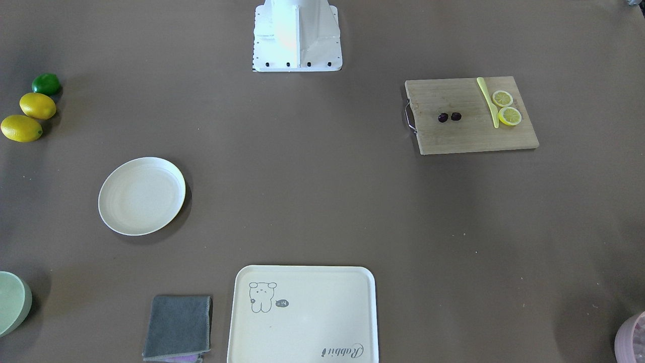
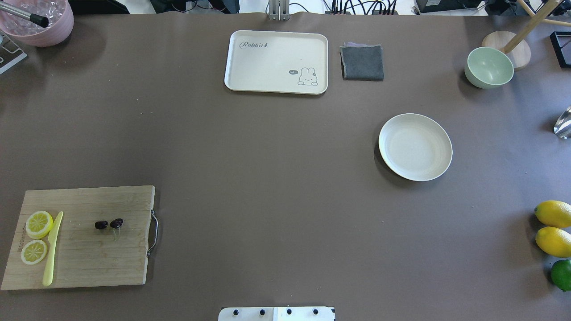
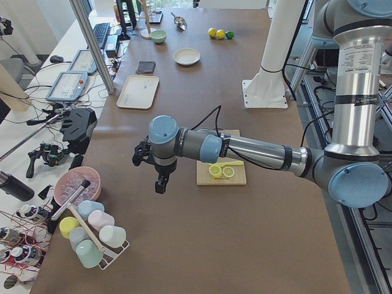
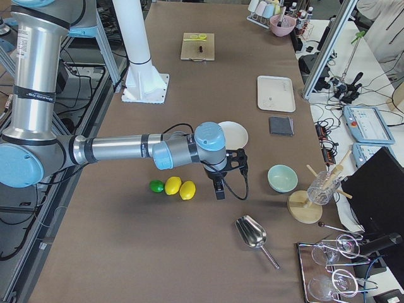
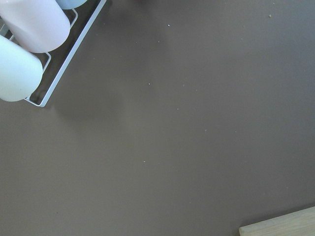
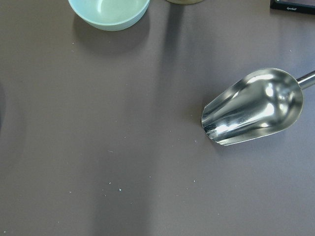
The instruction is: Place red cherry on plate
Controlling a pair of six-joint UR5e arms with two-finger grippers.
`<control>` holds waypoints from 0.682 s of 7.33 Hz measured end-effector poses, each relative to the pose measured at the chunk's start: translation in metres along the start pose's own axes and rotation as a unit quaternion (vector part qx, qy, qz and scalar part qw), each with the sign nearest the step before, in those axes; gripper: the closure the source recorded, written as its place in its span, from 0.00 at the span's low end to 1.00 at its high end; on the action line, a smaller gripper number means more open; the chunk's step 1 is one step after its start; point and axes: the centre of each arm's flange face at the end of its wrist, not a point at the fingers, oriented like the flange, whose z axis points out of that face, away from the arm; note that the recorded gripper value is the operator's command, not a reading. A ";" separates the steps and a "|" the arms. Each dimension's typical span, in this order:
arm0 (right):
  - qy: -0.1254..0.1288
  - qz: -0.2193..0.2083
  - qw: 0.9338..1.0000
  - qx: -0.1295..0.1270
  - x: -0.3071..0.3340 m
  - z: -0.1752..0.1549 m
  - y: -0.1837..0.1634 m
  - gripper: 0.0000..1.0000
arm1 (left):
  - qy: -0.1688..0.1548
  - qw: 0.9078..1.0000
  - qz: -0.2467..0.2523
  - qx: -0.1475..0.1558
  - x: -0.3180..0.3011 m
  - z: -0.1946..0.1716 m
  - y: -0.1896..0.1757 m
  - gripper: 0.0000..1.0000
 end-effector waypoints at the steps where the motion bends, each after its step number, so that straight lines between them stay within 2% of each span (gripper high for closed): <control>1: 0.000 0.000 1.000 0.000 0.000 0.000 0.000 0.00 | 0.000 1.000 -0.001 0.000 0.000 0.000 0.001 0.02; 5: -0.001 0.001 1.000 -0.002 0.002 0.002 0.001 0.00 | 0.003 1.000 0.008 -0.004 0.007 0.004 0.000 0.02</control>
